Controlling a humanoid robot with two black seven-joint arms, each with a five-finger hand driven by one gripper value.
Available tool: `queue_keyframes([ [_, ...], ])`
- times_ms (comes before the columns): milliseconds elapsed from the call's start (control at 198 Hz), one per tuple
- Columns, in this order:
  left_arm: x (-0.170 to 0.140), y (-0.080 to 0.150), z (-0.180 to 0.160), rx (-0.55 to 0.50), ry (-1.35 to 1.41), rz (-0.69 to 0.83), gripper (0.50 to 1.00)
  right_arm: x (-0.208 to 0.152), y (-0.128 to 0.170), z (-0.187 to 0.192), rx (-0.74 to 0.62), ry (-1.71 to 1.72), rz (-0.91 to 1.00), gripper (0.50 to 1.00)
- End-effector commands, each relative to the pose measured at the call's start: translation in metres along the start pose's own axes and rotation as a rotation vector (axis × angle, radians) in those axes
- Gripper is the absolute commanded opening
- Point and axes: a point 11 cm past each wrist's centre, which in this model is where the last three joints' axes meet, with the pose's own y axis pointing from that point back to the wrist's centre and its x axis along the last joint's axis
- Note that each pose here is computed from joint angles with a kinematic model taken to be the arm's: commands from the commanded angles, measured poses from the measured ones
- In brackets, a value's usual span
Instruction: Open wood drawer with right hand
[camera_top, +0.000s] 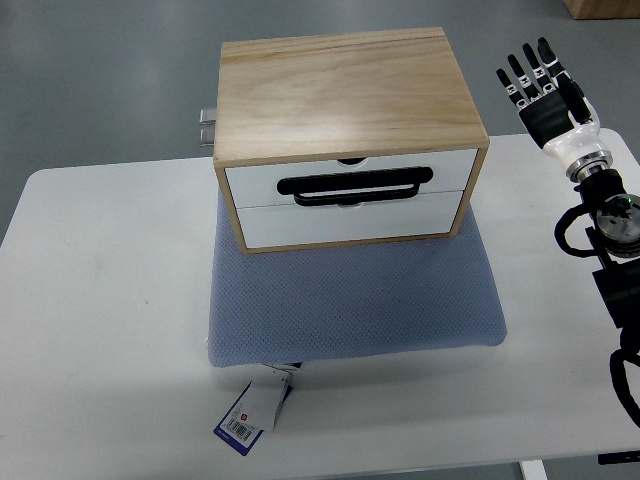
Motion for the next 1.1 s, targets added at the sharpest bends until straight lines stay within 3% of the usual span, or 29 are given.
queue_keyframes([
  [0, 0.001, 0.000, 0.000, 0.000, 0.000, 0.001, 1.000, 0.000, 0.000, -0.001, 0.001, 0.000, 0.000, 0.944],
  [248, -0.001, 0.000, 0.000, 0.000, 0.000, -0.003, 1.000, -0.007, -0.005, -0.002, -0.028, 0.047, -0.016, 0.944],
  [455, -0.003, 0.000, 0.000, -0.001, -0.002, -0.008, 1.000, -0.040, -0.027, -0.047, -0.059, 0.282, -0.074, 0.944],
  [471, -0.003, 0.000, 0.000, -0.001, -0.005, -0.009, 1.000, -0.058, -0.036, -0.064, -0.086, 0.423, -0.105, 0.944],
  [607, -0.003, 0.000, 0.001, -0.002, -0.007, -0.010, 1.000, -0.113, -0.051, -0.091, -0.156, 0.768, -0.214, 0.944],
  [673, -0.003, 0.000, 0.001, -0.001, -0.008, -0.010, 1.000, -0.118, -0.052, -0.092, -0.165, 0.796, -0.225, 0.944],
  [678, -0.003, 0.000, 0.001, -0.002, -0.007, -0.010, 1.000, -0.142, -0.053, -0.097, -0.193, 0.927, -0.282, 0.944],
  [724, -0.004, 0.000, 0.002, -0.002, -0.008, -0.012, 1.000, -0.164, -0.052, -0.097, -0.221, 1.033, -0.337, 0.944],
  [774, -0.004, 0.000, 0.002, -0.002, -0.008, -0.012, 1.000, -0.164, -0.052, -0.097, -0.221, 1.033, -0.337, 0.944],
  [779, -0.004, 0.000, 0.002, -0.002, -0.008, -0.012, 1.000, -0.191, -0.050, -0.093, -0.261, 1.159, -0.404, 0.944],
  [835, -0.004, 0.000, 0.002, -0.002, -0.008, -0.012, 1.000, -0.215, -0.047, -0.087, -0.314, 1.294, -0.456, 0.944],
  [886, -0.004, 0.000, 0.002, -0.002, -0.008, -0.012, 1.000, -0.215, -0.047, -0.087, -0.314, 1.294, -0.456, 0.944],
  [891, -0.004, 0.000, 0.002, -0.004, -0.009, -0.012, 1.000, -0.236, -0.041, -0.075, -0.373, 1.420, -0.515, 0.944],
  [916, -0.004, 0.000, 0.004, -0.007, -0.010, -0.012, 1.000, -0.249, -0.037, -0.067, -0.413, 1.493, -0.556, 0.944],
  [992, -0.004, 0.000, 0.005, -0.008, -0.010, -0.012, 1.000, -0.257, -0.034, -0.059, -0.441, 1.538, -0.585, 0.944],
  [997, -0.004, 0.001, 0.008, -0.013, -0.010, -0.012, 1.000, -0.268, -0.025, -0.039, -0.530, 1.642, -0.635, 0.944],
  [1093, -0.004, 0.001, 0.008, -0.013, -0.010, -0.012, 1.000, -0.283, -0.011, -0.010, -0.660, 1.816, -0.680, 0.944],
])
